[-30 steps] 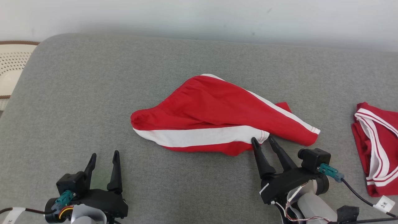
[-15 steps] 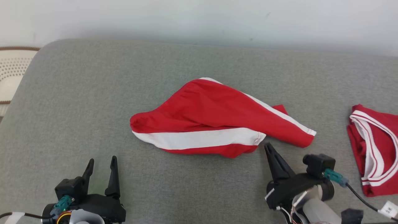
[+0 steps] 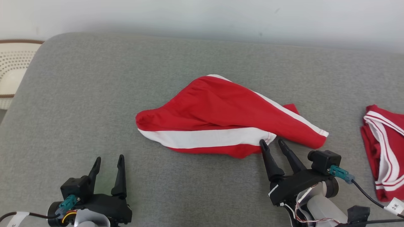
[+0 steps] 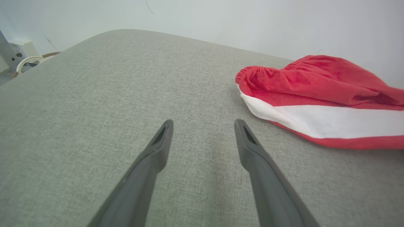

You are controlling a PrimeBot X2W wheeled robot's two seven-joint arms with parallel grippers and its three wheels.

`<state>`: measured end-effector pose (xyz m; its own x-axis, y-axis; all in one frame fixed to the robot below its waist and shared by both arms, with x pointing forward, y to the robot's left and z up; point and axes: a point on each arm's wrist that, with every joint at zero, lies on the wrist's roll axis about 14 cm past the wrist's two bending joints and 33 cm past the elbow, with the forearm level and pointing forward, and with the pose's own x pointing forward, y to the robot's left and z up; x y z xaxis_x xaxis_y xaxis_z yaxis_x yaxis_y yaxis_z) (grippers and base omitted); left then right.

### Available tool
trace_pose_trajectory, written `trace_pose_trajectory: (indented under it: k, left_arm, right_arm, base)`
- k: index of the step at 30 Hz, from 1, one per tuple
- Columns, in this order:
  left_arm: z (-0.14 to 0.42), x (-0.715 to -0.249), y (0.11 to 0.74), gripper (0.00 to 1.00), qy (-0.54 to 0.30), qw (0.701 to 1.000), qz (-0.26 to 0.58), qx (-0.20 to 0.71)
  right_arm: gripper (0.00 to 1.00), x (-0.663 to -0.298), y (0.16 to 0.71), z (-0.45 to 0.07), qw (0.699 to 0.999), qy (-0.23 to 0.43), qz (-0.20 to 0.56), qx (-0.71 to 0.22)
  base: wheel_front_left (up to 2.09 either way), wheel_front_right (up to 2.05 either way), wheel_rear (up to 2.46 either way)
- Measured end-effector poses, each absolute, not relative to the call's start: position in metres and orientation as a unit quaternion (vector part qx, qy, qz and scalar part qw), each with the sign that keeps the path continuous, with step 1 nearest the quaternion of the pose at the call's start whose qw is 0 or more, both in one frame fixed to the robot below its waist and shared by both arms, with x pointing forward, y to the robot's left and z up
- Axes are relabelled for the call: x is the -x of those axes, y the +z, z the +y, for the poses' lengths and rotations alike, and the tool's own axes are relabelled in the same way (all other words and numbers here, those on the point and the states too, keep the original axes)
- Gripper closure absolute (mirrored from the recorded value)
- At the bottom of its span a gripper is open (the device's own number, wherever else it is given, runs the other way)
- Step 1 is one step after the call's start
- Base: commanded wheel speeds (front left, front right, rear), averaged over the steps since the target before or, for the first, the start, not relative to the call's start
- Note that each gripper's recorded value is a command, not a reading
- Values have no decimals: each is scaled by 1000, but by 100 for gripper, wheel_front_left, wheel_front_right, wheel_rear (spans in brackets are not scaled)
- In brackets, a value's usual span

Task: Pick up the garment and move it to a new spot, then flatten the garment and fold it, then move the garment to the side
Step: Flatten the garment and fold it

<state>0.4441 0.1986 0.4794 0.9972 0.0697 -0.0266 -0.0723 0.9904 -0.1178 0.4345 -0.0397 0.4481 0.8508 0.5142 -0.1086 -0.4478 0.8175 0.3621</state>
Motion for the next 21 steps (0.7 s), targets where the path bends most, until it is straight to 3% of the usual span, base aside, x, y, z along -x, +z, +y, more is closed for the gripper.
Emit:
trace_pose_trajectory:
  k: [3, 4, 5, 8, 10, 21]
  left_arm:
    - [206, -441, 478, 0, 45, 997, 13, 58]
    - [206, -441, 478, 0, 45, 997, 13, 58]
    - [208, -440, 478, 0, 47, 997, 13, 57]
    - [213, -438, 478, 0, 54, 997, 12, 56]
    - [215, -438, 478, 0, 57, 997, 13, 55]
    - [200, -442, 483, 0, 37, 998, 5, 59]
  right_arm:
    - [20, -438, 444, -35, 946, 259, 108, -162]
    - [20, -438, 444, -35, 946, 259, 108, -162]
    - [28, -438, 441, -33, 946, 262, 111, -159]
    - [62, -439, 436, -30, 944, 265, 119, -159]
    - [98, -439, 436, -27, 942, 269, 120, -159]
    - [100, -421, 444, -51, 948, 266, 108, -140]
  base:
    - [0, 0, 0]
    - [0, 0, 0]
    - [0, 0, 0]
    - [0, 0, 0]
    - [0, 0, 0]
    - [0, 0, 0]
